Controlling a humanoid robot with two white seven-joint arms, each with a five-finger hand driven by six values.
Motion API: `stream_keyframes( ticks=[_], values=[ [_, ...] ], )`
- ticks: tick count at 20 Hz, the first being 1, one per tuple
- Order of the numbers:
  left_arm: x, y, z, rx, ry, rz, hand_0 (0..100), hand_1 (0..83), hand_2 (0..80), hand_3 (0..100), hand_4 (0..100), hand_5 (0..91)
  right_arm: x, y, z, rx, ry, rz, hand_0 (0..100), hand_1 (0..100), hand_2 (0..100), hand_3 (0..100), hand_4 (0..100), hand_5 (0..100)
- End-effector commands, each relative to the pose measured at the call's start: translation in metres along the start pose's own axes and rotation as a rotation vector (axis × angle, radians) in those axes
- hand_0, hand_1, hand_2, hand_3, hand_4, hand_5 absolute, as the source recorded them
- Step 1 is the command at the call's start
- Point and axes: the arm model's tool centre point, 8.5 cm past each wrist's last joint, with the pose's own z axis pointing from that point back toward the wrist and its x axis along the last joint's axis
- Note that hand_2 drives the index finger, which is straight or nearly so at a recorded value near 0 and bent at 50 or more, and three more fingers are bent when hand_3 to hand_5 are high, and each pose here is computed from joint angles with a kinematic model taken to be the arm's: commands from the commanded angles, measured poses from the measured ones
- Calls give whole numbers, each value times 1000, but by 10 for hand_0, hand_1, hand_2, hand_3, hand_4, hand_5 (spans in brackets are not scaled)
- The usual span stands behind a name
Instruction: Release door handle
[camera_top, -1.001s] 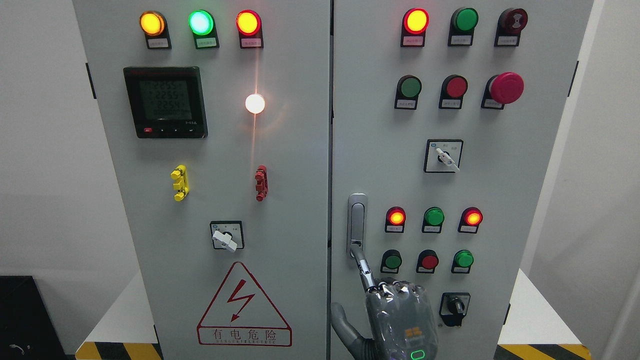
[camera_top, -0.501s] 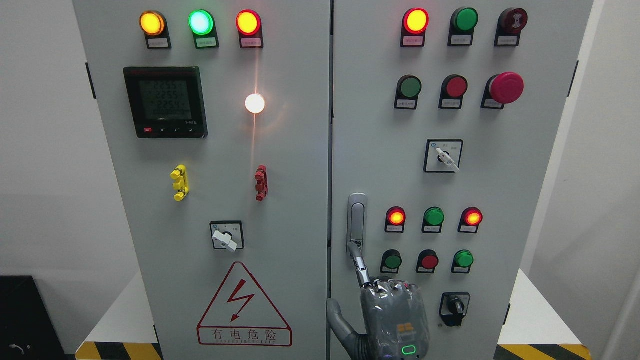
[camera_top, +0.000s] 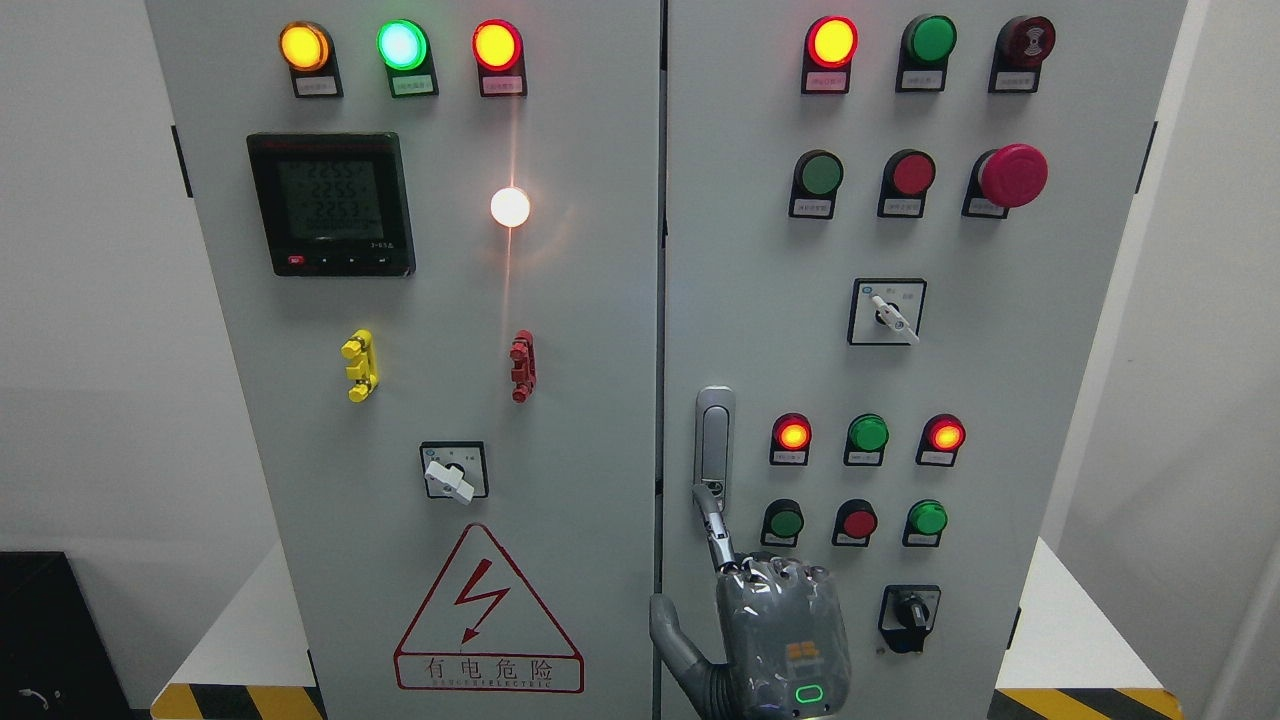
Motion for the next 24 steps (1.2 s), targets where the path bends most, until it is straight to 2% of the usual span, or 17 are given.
stream_keyframes(
  ticks=[1,24],
  values=[
    [-5,0,1,0,7,1,120,556,0,0,0,0,-5,9,-1,23,17,7,451,326,0,1000,993,1000],
    [-5,0,1,0,7,1,120,556,0,0,0,0,-15,13,-5,31,47,23,452,326,0,1000,994,1000]
  ],
)
